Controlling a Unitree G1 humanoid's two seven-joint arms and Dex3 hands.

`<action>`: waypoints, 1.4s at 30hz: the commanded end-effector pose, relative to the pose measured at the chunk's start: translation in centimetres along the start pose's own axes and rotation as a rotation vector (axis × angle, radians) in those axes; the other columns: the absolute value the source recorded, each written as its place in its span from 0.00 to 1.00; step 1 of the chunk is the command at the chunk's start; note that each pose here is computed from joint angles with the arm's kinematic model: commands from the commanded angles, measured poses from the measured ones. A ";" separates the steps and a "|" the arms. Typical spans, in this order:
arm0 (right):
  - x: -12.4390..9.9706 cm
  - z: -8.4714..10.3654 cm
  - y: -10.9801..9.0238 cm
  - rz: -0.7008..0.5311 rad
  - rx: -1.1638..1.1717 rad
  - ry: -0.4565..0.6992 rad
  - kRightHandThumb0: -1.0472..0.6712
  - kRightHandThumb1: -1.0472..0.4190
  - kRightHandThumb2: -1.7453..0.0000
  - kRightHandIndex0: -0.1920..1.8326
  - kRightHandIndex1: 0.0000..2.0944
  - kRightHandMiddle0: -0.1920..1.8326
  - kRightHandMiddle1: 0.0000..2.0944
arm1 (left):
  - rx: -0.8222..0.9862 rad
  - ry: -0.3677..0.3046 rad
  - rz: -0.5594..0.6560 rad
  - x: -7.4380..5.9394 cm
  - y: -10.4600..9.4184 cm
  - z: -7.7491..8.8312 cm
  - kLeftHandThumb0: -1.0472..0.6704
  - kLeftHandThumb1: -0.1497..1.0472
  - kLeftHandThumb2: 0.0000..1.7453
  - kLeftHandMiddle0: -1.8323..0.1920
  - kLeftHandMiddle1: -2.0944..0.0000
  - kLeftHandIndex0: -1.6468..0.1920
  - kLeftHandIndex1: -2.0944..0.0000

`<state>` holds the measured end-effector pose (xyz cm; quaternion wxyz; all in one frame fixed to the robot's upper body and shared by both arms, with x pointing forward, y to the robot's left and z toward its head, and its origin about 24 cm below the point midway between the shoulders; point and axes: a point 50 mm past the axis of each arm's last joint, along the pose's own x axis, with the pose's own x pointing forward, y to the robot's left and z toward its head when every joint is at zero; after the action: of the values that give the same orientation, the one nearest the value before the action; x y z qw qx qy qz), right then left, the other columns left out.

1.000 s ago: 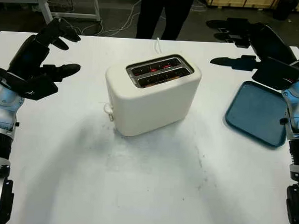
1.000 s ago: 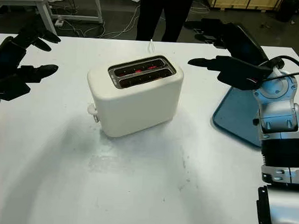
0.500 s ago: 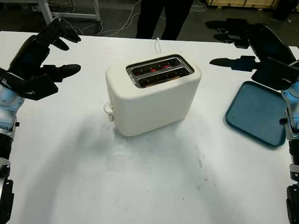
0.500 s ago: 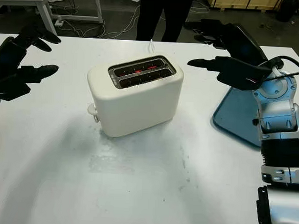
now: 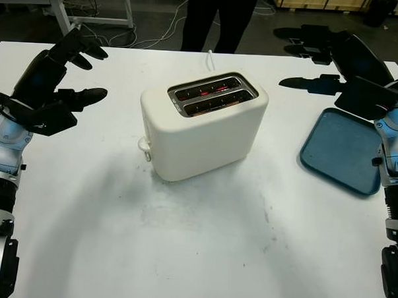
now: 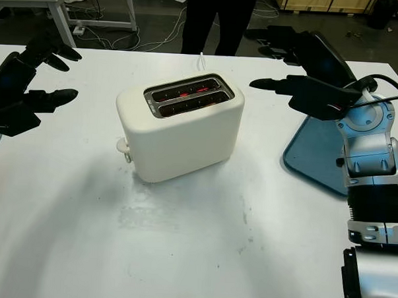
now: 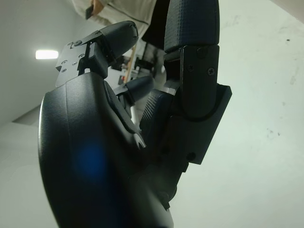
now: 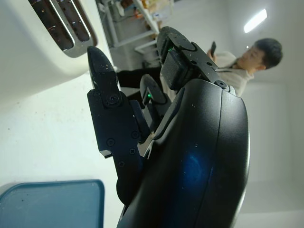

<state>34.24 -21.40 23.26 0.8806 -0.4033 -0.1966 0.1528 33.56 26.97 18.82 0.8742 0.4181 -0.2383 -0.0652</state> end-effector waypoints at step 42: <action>0.0 0.2 0.0 -0.006 -0.006 -0.001 0.44 0.14 1.00 0.36 0.00 0.34 0.00 | -0.007 -0.003 0.005 0.0 0.1 0.3 0.00 0.89 0.27 0.91 0.26 0.90 0.36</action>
<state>34.25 -21.40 23.25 0.8788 -0.4082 -0.1954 0.1509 33.52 26.73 19.19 0.8724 0.4194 -0.2425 -0.0652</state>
